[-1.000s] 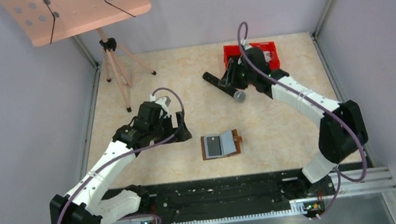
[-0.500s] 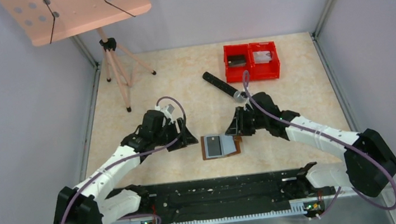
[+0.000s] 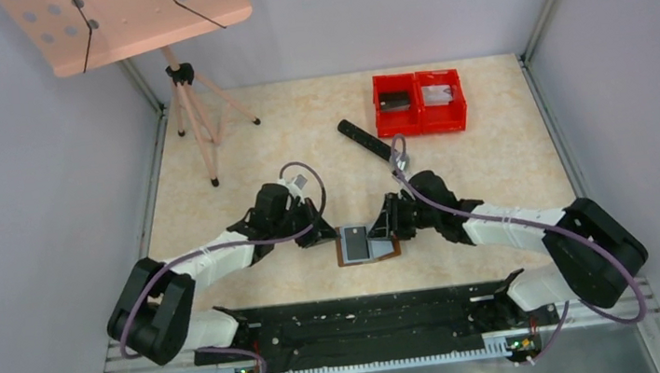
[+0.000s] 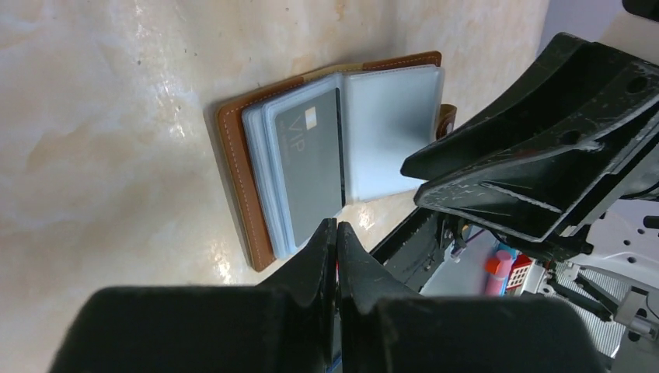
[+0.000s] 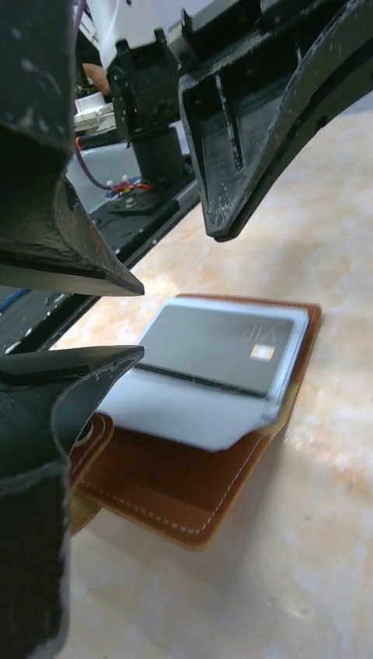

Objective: Take the credit cards out of the card holder
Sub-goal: Remove the credit card from the card holder.

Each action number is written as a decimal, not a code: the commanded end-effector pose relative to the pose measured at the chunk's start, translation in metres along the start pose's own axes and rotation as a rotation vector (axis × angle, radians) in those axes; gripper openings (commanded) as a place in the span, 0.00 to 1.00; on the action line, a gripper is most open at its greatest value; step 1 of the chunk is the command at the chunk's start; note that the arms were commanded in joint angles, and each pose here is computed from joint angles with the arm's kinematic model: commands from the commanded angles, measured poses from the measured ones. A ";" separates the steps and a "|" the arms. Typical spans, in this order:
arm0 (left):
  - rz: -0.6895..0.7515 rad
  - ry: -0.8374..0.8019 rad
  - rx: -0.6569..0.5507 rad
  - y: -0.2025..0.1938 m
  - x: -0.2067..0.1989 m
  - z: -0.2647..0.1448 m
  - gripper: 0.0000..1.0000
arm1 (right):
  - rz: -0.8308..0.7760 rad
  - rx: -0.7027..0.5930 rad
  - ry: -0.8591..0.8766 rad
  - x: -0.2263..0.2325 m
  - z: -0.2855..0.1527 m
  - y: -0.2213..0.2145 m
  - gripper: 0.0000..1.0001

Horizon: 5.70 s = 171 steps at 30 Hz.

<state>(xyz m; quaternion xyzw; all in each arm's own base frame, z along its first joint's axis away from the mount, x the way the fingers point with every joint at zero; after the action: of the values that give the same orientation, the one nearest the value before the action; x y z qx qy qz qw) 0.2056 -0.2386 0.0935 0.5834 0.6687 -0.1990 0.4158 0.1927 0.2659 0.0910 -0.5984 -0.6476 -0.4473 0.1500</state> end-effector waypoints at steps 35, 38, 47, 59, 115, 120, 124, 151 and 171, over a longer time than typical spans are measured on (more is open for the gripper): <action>-0.022 0.023 0.109 -0.037 0.044 0.042 0.00 | 0.067 0.001 -0.054 -0.040 0.032 -0.020 0.23; -0.020 0.023 0.108 -0.038 0.044 0.042 0.00 | 0.084 0.003 -0.030 -0.039 0.033 -0.023 0.21; -0.020 0.028 0.115 -0.040 0.046 0.043 0.00 | 0.079 -0.012 0.018 -0.032 0.032 -0.022 0.05; -0.032 0.054 0.129 -0.044 0.052 0.046 0.00 | 0.033 -0.022 0.184 -0.009 0.024 -0.014 0.00; -0.047 0.122 0.177 -0.054 0.068 0.052 0.00 | 0.118 0.016 0.169 -0.040 -0.008 -0.004 0.00; -0.046 0.118 0.176 -0.053 0.067 0.053 0.00 | 0.116 0.024 0.192 -0.035 -0.010 -0.004 0.00; -0.050 0.113 0.175 -0.052 0.066 0.053 0.00 | 0.106 0.010 0.225 -0.030 -0.013 -0.004 0.00; -0.055 0.110 0.171 -0.052 0.065 0.052 0.00 | 0.083 -0.012 0.097 -0.040 -0.025 0.011 0.06; -0.060 0.101 0.182 -0.055 0.064 0.056 0.00 | 0.119 -0.006 0.028 -0.058 -0.002 0.002 0.23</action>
<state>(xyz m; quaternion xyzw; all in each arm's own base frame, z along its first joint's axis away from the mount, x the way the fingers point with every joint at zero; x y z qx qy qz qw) 0.1883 -0.2736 0.0376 0.5975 0.6445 -0.2758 0.3894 0.1961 0.2157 0.0433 -0.6461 -0.6041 -0.4237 0.1955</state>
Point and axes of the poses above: each gripper's point midway between its finger pads, its own z axis out along the fingers, its own x axis along the line the jaws close on, y = z × x, the point moved 2 cm from there along -z, back along the fingers, and after that the axes turned 3 degrees about -z, right-handed, at the moved point
